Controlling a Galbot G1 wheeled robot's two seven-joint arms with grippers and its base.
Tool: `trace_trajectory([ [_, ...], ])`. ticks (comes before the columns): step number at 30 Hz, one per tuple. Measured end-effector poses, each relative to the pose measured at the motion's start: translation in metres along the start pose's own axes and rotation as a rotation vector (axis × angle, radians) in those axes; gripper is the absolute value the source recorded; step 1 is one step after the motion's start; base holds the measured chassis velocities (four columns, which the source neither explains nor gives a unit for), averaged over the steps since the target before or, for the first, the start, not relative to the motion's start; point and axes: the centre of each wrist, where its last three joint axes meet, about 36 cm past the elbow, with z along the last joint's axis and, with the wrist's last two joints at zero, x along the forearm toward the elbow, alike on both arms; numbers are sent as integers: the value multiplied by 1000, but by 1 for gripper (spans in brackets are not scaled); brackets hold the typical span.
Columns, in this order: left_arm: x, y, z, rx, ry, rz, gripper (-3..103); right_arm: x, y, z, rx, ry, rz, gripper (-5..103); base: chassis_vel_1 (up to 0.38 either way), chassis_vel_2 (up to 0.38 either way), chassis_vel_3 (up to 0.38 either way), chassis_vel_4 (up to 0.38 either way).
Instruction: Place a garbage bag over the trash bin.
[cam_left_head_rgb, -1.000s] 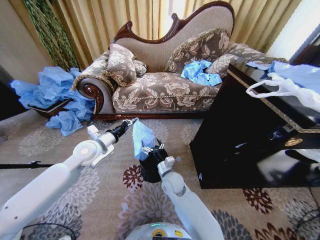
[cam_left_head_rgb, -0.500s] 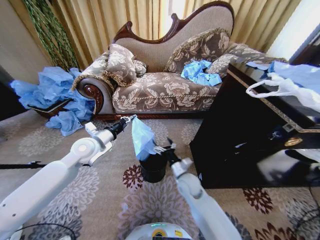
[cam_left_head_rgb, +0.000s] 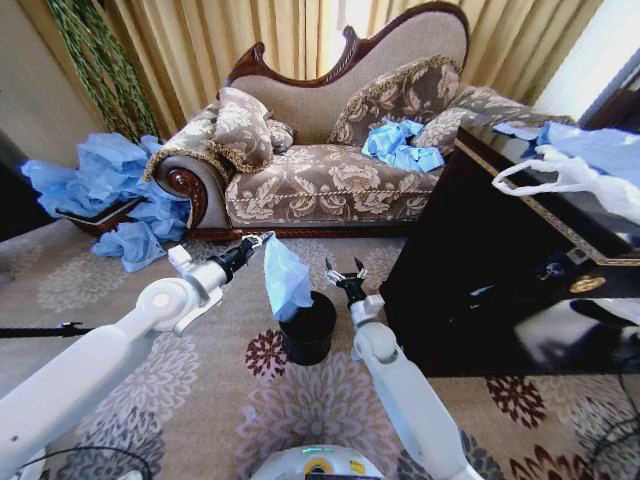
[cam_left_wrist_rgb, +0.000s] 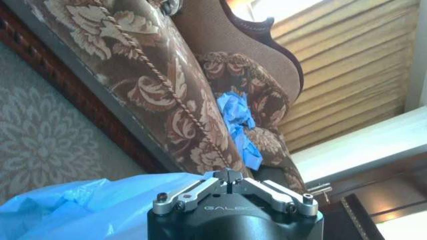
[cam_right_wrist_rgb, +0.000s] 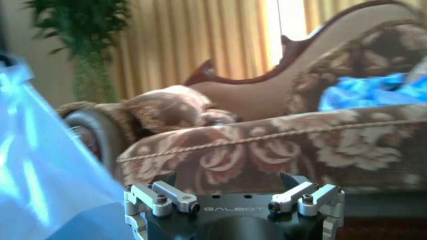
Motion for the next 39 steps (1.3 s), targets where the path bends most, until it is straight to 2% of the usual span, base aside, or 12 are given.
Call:
trace_trajectory([
  [4, 0, 0, 1, -3, 7, -1, 0, 1, -24, 13, 33, 16, -204, 100, 0, 0, 0, 0],
  [5, 0, 0, 1, -3, 7, -1, 0, 1, -24, 13, 33, 16, -204, 100, 0, 0, 0, 0],
  [8, 1, 0, 1, -9, 11, -1, 0, 8, -32, 18, 15, 30, -312, 100, 0, 0, 0, 0],
  [12, 2, 0, 0, -15, 13, -2, 0, 11, -36, 16, 22, 26, -358, 100, 0, 0, 0, 0],
  [18, 5, -2, -1, -32, 30, 4, 0, 12, -59, 9, 50, 20, -327, 100, 0, 0, 0, 0],
  [20, 7, -3, 2, -41, 45, 14, 0, 3, -75, -1, 73, 5, -273, 100, 0, 0, 0, 0],
  [23, 9, -3, 5, -50, 65, 29, 0, -14, -83, -15, 96, -15, -223, 100, 0, 0, 0, 0],
  [27, 12, -8, 8, -61, 77, 53, 0, -34, -76, -28, 115, -23, -220, 100, 0, 0, 0, 0],
  [31, 14, -12, 8, -75, 84, 78, 0, -38, -66, -30, 140, 21, -255, 100, 0, 0, 0, 0],
  [39, 13, -15, 5, -76, 70, 94, 0, -1, -48, -16, 164, 61, -310, 100, 0, 0, 0, 0],
])
